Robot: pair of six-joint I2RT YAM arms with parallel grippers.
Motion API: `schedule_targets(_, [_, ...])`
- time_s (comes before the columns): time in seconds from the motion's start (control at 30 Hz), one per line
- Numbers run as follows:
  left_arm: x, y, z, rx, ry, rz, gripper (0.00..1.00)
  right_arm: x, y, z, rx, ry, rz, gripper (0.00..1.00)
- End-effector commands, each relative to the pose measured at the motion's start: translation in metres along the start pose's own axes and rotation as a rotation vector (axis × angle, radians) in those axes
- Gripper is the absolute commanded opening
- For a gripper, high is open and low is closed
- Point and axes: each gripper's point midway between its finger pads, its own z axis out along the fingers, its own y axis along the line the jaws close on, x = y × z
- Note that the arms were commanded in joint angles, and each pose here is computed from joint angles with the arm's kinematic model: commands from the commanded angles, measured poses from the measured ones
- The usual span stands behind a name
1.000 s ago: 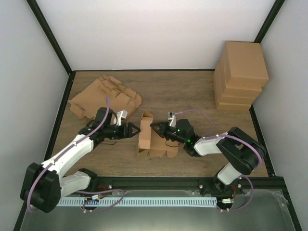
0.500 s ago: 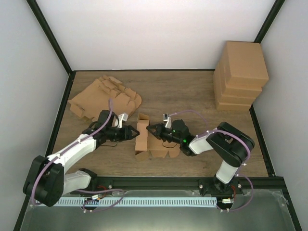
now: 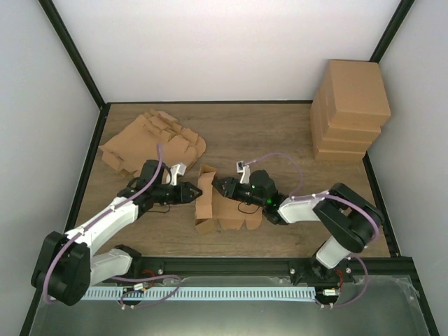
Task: Fold the paper box
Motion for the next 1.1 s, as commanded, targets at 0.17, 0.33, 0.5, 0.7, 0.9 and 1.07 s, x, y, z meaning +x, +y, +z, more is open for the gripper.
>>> schedule_targets(0.17, [-0.008,-0.014,-0.006,0.036,-0.001,0.036,0.49,-0.021,-0.022,-0.023,0.177,-0.009,-0.187,0.53])
schedule_targets(0.33, [-0.012,-0.018,-0.007,0.027,0.016,0.024,0.50,-0.020,-0.067,-0.045,0.348,0.060,-0.159,0.57])
schedule_targets(0.5, [-0.012,-0.022,-0.006,0.042,0.035,0.011,0.60,-0.011,-0.096,-0.085,0.408,0.068,-0.104,0.55])
schedule_targets(0.7, [-0.012,-0.023,0.000,0.061,0.053,-0.014,0.64,0.022,-0.112,-0.099,0.401,0.141,-0.017,0.33])
schedule_targets(0.9, [-0.015,-0.022,0.003,0.053,0.056,-0.018,0.62,0.044,-0.127,-0.102,0.416,0.204,0.041,0.14])
schedule_targets(1.07, [-0.017,-0.022,0.008,0.041,0.080,-0.003,0.62,0.067,-0.126,-0.102,0.423,0.261,0.060,0.07])
